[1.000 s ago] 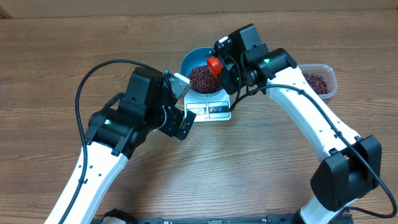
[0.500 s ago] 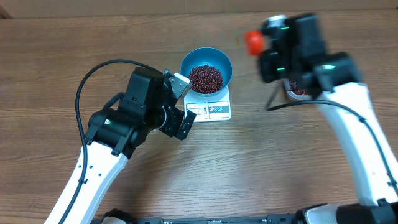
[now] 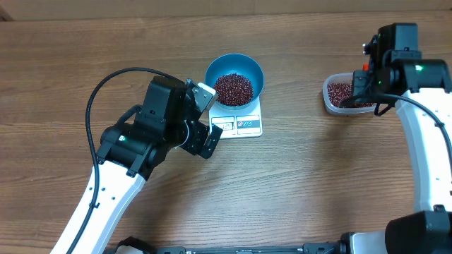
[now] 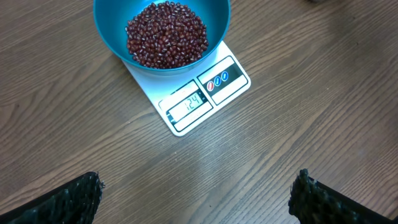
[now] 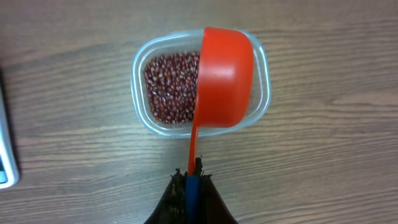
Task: Scoop item into bowl and weigh 150g on scale
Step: 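Move the empty scoop back to the bean tub with the right gripper, then dip the scoop into the beans again with the right gripper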
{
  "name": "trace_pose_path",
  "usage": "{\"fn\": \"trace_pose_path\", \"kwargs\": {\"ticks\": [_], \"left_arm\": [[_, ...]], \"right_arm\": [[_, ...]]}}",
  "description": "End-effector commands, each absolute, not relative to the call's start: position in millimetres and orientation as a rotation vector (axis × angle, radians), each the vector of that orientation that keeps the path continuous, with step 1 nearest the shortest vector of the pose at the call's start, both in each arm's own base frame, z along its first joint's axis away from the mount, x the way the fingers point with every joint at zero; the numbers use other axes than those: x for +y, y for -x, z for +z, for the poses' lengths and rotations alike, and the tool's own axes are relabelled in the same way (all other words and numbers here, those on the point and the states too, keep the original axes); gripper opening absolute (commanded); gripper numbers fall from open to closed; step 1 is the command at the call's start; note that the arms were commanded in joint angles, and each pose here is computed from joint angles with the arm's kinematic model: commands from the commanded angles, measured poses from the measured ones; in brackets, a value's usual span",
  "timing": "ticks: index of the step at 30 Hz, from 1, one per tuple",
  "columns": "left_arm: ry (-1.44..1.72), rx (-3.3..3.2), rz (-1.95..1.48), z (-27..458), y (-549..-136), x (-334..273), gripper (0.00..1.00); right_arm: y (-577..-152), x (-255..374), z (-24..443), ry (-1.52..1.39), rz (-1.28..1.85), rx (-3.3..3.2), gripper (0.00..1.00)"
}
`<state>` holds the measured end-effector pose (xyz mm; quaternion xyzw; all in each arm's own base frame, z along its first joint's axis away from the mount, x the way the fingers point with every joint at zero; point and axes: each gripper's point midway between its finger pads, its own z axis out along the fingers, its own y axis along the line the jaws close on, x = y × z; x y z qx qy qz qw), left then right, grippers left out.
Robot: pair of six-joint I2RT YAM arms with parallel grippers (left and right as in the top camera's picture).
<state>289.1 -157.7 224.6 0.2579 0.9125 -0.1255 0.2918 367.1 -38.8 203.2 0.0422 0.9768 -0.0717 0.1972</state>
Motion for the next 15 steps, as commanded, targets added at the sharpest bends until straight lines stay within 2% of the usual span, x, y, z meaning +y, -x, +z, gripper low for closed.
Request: {"fn": "trace_pose_path", "kwargs": {"ticks": [1,7,15], "left_arm": [[-0.712,2.429,-0.344,223,-287,-158,1.00],[-0.712,2.429,-0.344,223,-287,-158,1.00],[-0.712,2.430,-0.344,223,-287,-158,0.99]], "right_arm": [[-367,-44,178,-0.138,-0.243,2.798,0.04],[-366,-53,140,-0.135,-0.329,2.910,0.04],[-378,-58,114,-0.134,-0.376,2.942,0.04]]}}
